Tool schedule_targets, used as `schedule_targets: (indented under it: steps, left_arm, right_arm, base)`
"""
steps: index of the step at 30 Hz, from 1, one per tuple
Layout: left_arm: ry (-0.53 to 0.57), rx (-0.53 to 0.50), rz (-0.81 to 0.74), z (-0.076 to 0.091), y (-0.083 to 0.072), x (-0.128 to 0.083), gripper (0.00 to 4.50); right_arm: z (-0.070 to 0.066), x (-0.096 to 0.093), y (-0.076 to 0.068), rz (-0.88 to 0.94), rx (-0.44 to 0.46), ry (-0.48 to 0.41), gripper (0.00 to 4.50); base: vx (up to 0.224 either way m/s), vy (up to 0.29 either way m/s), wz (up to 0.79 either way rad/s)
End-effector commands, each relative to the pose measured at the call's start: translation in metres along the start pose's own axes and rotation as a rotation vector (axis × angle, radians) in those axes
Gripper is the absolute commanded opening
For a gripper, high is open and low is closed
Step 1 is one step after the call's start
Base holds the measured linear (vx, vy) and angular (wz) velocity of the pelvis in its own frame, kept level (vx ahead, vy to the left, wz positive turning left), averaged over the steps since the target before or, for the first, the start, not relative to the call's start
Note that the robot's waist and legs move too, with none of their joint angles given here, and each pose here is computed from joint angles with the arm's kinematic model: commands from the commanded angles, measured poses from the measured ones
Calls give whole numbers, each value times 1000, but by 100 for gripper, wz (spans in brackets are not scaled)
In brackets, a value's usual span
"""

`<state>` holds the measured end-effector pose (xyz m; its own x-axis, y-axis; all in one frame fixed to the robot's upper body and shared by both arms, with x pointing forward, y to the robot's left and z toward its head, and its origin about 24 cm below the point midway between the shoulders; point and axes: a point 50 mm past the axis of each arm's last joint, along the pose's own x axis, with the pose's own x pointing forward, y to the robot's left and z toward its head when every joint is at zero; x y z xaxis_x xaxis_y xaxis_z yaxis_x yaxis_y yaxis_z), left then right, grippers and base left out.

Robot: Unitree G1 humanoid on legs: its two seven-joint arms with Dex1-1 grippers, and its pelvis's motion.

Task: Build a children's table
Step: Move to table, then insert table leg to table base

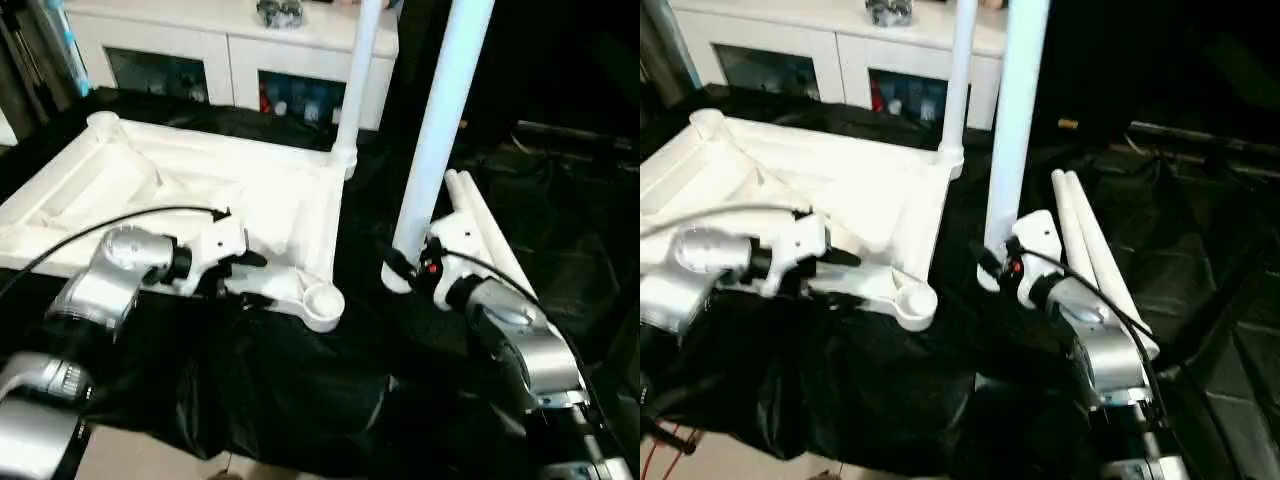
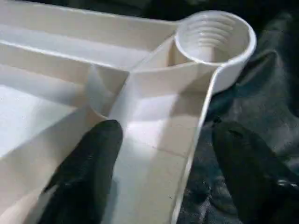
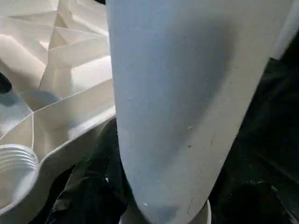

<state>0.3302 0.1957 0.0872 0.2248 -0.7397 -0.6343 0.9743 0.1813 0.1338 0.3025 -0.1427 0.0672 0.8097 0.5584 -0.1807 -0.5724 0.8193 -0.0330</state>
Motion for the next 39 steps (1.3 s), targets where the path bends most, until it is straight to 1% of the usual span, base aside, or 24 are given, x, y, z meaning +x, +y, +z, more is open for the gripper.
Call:
schedule_targets:
  steps: [1, 4, 5, 9, 12, 13, 14, 17, 19, 22, 24, 27, 31, 32, 33, 34, 36, 37, 38, 39]
  left_arm:
    - [22, 16, -51, 1, 1, 2, 309]
    - [27, 9, -93, 2, 7, 4, 274]
    - [27, 9, -93, 2, 7, 4, 274]
    - [57, -3, -130, 1, 12, 4, 232]
    - [72, -11, -146, 1, 14, 3, 221]
    - [78, -13, -151, 1, 14, 3, 195]
    - [83, -14, -156, 0, 14, 3, 190]
    - [88, -18, -165, 0, 15, 3, 181]
    - [90, -21, -172, 0, 15, 3, 153]
    - [93, -26, -178, -1, 15, 4, 135]
    - [97, -32, -187, -2, 15, 5, 107]
    - [106, -34, -193, -3, 15, 5, 95]
    - [99, -46, -193, -3, 15, 5, 52]
    - [96, -49, -194, -3, 15, 5, 52]
    - [98, -54, -196, -4, 14, 4, 29]
    - [98, -54, -196, -4, 14, 4, 29]
    - [109, -65, -201, -7, 13, 4, 13]
    - [126, -74, -198, -12, 12, 3, 8]
    - [108, -121, -162, -17, 10, 6, 2]
    - [108, -121, -162, -17, 10, 6, 2]
  right_arm:
    - [5, -3, 0, 12, -15, -28, 189]
    - [3, -4, 1, 18, -15, -24, 189]
    - [3, -4, 1, 18, -15, -24, 189]
    - [1, -9, 1, 17, -17, -16, 189]
    - [0, -12, 0, 10, -19, -12, 189]
    - [0, -13, 0, 7, -19, -11, 189]
    - [-1, -14, 0, 4, -20, -10, 189]
    - [-1, -15, 0, 1, -20, -9, 189]
    - [-2, -16, 0, -2, -18, -8, 189]
    - [-2, -18, 0, -7, -13, -10, 189]
    - [-3, -18, 1, -10, -9, -11, 189]
    - [-3, -18, 2, -10, -8, -11, 189]
    - [-2, -17, 3, -7, -6, -13, 189]
    - [-2, -17, 3, -6, -6, -14, 189]
    - [-2, -17, 3, -3, -5, -14, 189]
    - [-2, -17, 3, -3, -5, -14, 189]
    - [-2, -16, 4, 1, -6, -14, 189]
    - [-1, -15, 4, 5, -6, -14, 189]
    - [2, -12, 4, 12, 5, -18, 188]
    - [2, -12, 4, 12, 5, -18, 188]
  base:
    - [0, 0, 0]
    - [0, 0, 0]
    - [0, 0, 0]
    - [0, 0, 0]
    - [0, 0, 0]
    - [0, 0, 0]
    - [0, 0, 0]
    - [0, 0, 0]
    - [0, 0, 0]
    - [0, 0, 0]
    - [0, 0, 0]
    - [0, 0, 0]
    - [0, 0, 0]
    - [0, 0, 0]
    - [0, 0, 0]
    - [0, 0, 0]
    - [0, 0, 0]
    - [0, 0, 0]
    - [0, 0, 0]
    - [0, 0, 0]
